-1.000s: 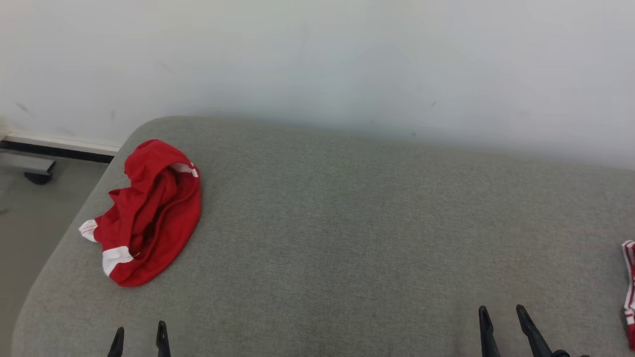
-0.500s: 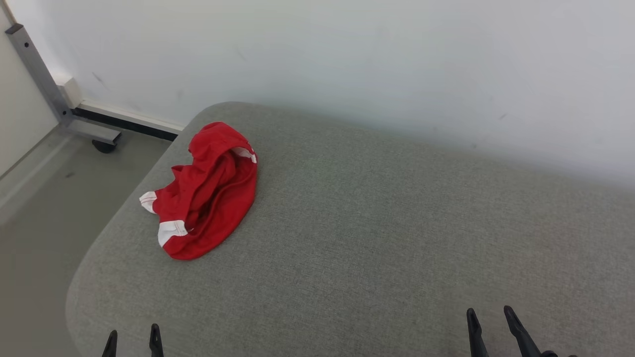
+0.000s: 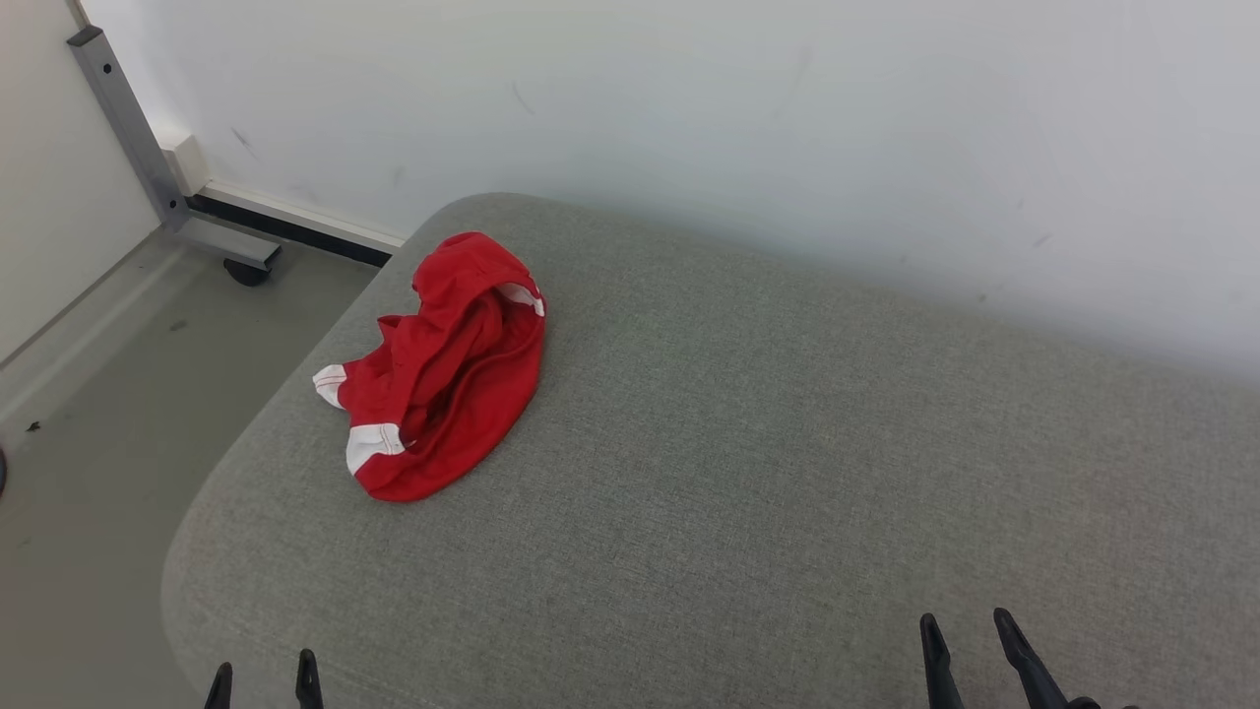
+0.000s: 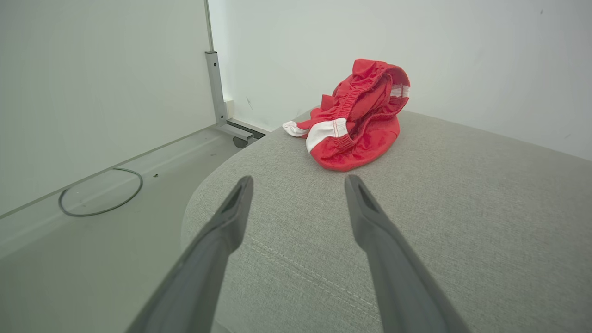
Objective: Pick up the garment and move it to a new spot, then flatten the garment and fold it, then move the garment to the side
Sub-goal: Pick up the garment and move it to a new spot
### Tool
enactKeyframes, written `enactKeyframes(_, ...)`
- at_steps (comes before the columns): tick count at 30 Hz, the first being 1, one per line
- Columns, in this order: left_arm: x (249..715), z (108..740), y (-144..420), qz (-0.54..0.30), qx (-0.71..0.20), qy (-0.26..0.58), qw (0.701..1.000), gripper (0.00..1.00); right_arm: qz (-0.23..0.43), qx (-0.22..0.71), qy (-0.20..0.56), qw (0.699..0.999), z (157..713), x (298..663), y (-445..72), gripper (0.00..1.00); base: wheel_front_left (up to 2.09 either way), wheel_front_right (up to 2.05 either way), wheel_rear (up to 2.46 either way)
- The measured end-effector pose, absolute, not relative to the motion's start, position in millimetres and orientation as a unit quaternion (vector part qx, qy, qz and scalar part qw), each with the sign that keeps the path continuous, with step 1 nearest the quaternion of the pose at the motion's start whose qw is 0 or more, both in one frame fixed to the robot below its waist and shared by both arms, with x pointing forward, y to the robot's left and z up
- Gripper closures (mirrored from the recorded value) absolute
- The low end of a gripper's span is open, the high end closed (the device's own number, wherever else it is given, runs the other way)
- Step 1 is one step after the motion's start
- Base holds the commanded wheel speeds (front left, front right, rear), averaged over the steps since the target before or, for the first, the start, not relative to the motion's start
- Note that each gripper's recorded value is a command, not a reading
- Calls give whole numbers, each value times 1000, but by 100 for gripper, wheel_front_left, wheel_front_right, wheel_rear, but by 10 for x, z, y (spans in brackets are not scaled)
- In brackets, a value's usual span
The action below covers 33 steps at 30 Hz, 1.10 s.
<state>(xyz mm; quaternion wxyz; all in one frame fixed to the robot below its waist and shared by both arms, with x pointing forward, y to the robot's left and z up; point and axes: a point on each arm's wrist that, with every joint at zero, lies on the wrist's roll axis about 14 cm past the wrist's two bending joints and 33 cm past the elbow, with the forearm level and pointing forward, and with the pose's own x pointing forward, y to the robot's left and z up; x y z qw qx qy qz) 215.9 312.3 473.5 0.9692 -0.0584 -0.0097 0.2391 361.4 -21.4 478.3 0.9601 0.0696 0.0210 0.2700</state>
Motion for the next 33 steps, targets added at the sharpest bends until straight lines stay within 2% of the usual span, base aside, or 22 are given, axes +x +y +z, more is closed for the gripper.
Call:
enactKeyframes(4,2182,4750,3135,241,-62,-13,969,0,268,67,21,961,4777,3626,-234,0,0,0,0)
enactKeyframes(10,2589,4865,3128,206,-41,-17,978,0,279,55,20,958,4748,3675,-165,0,0,0,0)
enactKeyframes(15,3268,5153,3372,185,-44,-20,982,0,292,36,29,955,4682,3814,-81,0,0,0,0)
enactKeyframes(24,4190,5484,3737,160,-78,58,982,0,291,30,54,955,4491,4045,-159,0,0,0,0)
enactKeyframes(33,4723,5250,3982,156,-81,165,971,0,265,41,82,960,4215,4217,-329,0,0,0,0)
